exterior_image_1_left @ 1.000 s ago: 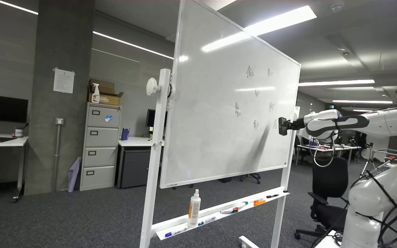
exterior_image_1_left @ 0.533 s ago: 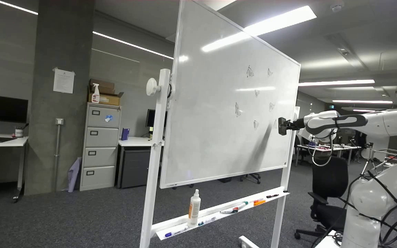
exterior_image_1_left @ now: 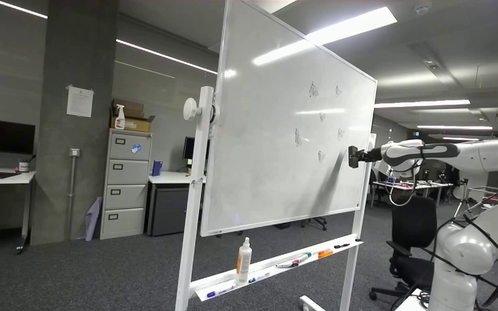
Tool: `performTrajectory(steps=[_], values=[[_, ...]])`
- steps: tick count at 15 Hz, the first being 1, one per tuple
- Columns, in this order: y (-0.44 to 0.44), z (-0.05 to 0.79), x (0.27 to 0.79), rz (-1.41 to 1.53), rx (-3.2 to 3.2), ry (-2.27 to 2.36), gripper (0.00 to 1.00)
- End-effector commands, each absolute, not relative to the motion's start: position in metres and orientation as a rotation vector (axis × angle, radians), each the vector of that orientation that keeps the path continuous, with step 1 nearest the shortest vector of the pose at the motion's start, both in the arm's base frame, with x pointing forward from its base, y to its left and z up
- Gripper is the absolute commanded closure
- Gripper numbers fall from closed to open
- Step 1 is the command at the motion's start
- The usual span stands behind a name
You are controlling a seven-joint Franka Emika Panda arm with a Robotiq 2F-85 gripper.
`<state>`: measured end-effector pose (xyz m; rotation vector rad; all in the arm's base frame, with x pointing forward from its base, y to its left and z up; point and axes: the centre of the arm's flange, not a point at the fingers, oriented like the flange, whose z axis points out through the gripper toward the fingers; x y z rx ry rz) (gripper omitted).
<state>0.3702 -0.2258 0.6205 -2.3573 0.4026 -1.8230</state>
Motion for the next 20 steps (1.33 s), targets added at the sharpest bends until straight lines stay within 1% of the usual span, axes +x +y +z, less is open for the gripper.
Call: performTrajectory(steps=[1,6,10,11,20], values=[[-0.244,0.636,0.383,-1.859,-2.318,0.347,0.7],[-0.254,0.64,0.39,-1.852,-2.306,0.369,0.7],[-0.242,0.65,0.37,-1.806,-2.214,0.452,0.7],[-0.246,0.635,0.381,-1.83,-2.271,0.438,0.45],[-0.243,0.643,0.375,-1.82,-2.235,0.442,0.45]])
